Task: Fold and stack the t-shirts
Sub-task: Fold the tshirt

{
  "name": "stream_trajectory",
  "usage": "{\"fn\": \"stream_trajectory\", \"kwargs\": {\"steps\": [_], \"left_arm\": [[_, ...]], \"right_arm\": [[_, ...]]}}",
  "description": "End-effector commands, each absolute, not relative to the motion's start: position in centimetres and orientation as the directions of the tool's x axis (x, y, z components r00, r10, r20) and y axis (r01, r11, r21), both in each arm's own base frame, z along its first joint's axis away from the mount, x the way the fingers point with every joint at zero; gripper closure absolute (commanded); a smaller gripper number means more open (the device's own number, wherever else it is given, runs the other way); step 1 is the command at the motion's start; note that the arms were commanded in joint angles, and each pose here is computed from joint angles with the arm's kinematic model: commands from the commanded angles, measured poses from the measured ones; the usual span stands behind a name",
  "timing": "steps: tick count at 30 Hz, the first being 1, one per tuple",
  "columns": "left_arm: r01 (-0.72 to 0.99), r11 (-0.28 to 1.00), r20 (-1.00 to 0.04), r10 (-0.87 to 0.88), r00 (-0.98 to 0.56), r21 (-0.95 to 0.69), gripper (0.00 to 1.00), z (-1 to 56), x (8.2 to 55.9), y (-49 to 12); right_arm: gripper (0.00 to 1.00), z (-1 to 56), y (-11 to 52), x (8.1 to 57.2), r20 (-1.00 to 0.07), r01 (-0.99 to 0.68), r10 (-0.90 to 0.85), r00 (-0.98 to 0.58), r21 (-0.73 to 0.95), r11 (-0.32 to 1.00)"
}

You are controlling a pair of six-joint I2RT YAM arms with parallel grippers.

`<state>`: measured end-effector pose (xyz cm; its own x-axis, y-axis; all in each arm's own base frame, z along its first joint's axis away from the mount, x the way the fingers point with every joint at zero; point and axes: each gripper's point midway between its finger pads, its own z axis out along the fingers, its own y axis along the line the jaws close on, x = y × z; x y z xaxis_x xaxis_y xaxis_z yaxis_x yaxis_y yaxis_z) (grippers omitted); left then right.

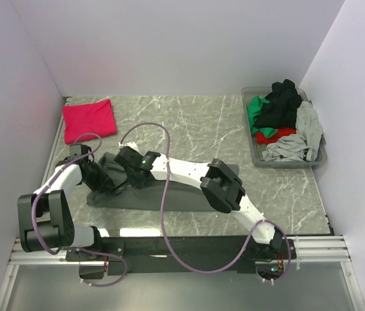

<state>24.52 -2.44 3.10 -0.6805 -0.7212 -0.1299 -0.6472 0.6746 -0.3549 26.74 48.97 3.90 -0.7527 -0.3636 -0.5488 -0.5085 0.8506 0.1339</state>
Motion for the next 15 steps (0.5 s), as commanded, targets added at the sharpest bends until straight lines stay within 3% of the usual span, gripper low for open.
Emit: {"fn": "stream_trajectory", "kwargs": {"steps": [1, 8, 9, 13, 15], "left_arm": [[-0.628, 0.684, -0.137, -0.709, -0.692, -0.371, 0.64, 3.1, 24.9, -2.5], [-0.628, 0.684, -0.127, -0.708, -0.695, -0.373, 0.67, 2.9, 24.8, -2.6], [-0.628, 0.684, -0.122, -0.706, -0.697, -0.371, 0.68, 2.8, 24.8, -2.7], [-0.626, 0.684, -0.106, -0.702, -0.704, -0.374, 0.80, 2.5, 24.7, -2.9], [-0.623, 0.685, -0.100, -0.699, -0.708, -0.378, 0.87, 2.4, 24.7, -3.0]], "right_arm": [[0.71, 3.8, 48.4, 27.2, -0.554, -0.498, -0.363, -0.749, 0.109, 0.861], [0.76, 3.1, 48.3, 26.8, -0.533, -0.504, -0.373, -0.760, 0.119, 0.856], [0.81, 2.8, 48.3, 26.8, -0.528, -0.504, -0.375, -0.762, 0.120, 0.855], [1.00, 2.6, 48.2, 26.8, -0.516, -0.503, -0.376, -0.770, 0.127, 0.855], [1.00, 3.3, 47.9, 26.9, -0.517, -0.492, -0.362, -0.776, 0.137, 0.860]]}}
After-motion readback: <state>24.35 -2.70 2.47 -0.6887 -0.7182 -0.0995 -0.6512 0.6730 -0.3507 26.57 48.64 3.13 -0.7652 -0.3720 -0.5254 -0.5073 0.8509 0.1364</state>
